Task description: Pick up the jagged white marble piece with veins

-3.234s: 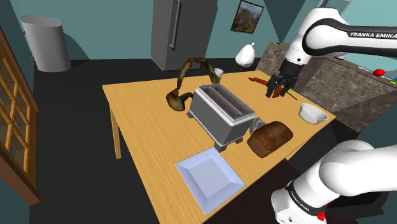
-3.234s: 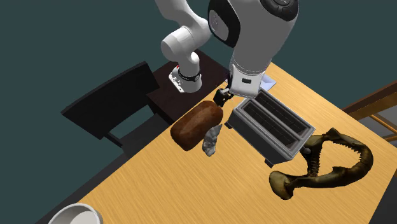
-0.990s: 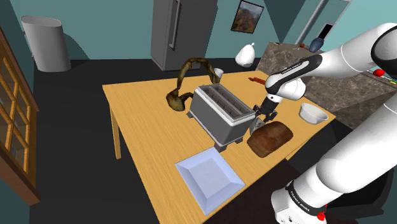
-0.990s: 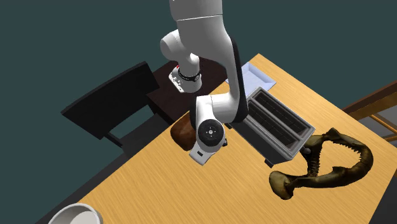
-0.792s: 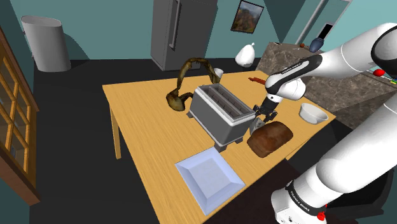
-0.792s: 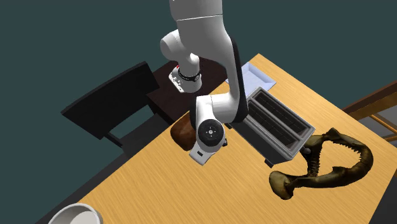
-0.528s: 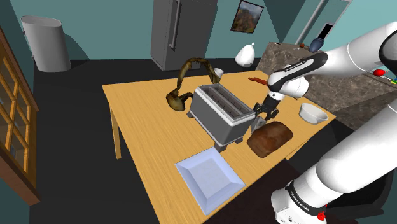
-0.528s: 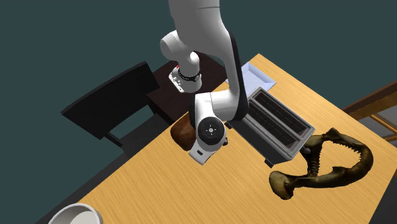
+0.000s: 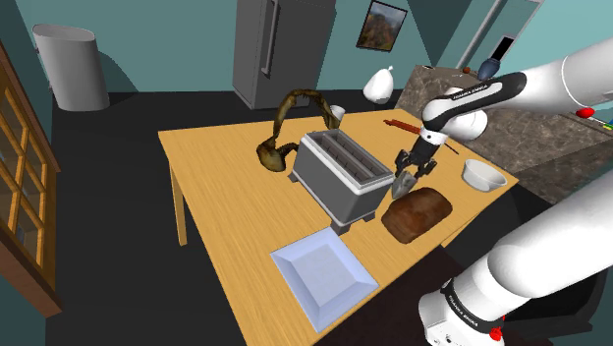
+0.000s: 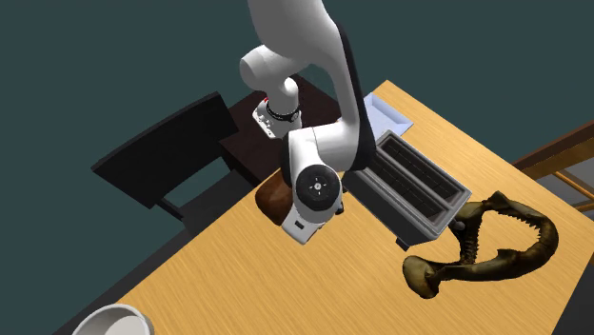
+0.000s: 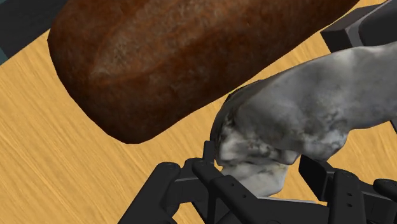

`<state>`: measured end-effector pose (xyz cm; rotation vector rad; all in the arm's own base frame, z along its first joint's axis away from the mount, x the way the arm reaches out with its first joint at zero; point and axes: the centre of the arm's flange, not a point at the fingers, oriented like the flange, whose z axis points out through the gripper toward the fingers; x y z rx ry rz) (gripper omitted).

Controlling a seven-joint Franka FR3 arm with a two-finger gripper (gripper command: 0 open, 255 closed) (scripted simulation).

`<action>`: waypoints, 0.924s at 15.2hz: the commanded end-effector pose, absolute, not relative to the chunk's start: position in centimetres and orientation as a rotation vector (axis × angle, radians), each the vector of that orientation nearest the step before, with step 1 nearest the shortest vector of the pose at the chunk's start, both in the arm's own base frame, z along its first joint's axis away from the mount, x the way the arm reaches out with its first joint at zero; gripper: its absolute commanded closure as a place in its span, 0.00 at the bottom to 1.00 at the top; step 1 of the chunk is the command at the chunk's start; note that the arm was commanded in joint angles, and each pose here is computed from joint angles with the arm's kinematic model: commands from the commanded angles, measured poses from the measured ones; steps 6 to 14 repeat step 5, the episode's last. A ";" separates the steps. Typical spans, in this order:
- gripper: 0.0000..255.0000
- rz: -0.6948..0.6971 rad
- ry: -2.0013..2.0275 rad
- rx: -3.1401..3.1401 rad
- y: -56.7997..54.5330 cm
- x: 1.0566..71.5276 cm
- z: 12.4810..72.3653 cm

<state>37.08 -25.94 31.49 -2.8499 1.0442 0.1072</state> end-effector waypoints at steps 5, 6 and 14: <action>1.00 0.107 1.044 -2.850 -25.9 37.0 33.8; 1.00 0.107 1.044 -2.850 -25.9 37.0 33.8; 1.00 0.107 1.044 -2.850 -25.9 37.0 33.8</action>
